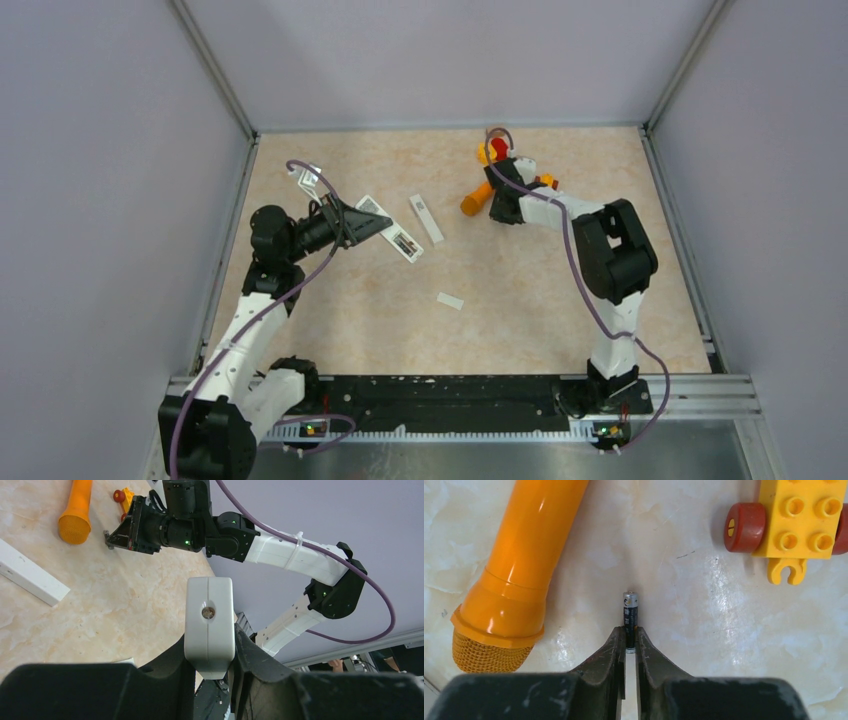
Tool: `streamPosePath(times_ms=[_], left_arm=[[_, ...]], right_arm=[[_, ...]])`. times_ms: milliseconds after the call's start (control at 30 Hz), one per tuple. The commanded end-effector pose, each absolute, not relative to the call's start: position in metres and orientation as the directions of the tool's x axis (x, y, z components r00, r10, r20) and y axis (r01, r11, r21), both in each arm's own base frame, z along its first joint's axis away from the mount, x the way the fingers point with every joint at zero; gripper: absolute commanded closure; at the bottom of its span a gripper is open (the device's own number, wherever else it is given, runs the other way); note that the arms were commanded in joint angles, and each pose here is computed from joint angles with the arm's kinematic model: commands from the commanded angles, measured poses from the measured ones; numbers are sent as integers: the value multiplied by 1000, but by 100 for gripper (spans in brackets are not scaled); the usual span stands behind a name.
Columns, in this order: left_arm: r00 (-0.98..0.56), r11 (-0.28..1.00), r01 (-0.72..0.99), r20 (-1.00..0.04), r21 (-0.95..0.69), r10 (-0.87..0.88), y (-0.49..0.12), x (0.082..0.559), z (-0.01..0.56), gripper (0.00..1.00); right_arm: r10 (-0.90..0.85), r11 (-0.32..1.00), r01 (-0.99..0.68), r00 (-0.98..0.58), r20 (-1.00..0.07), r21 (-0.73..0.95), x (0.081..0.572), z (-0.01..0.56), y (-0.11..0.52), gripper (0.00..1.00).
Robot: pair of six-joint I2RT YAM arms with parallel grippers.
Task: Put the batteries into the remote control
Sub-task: Move the battery to the center of the board.
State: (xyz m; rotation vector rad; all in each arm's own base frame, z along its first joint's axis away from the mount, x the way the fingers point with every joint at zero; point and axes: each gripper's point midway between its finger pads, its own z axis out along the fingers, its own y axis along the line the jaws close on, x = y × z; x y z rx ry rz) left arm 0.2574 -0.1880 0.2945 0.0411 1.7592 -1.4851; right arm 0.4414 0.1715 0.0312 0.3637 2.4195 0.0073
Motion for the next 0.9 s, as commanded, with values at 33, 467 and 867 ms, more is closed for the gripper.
streamPosePath(times_ms=[33,467,867], left_arm=[[-609,303,577,-647,-758,-459,-187,257,319,100],[-615,330,556,-645,-763,-453,-185,256,310,100],[-634,324,537,-626,-779,-455,-185,259,301,100]], right_arm=[[303,946,298,-690,-658,124,443,49,163,98],[495,863,356,-739,-458,358,351,57,164,100],[630,763,494,-712,-309,416,319,36,167,69]])
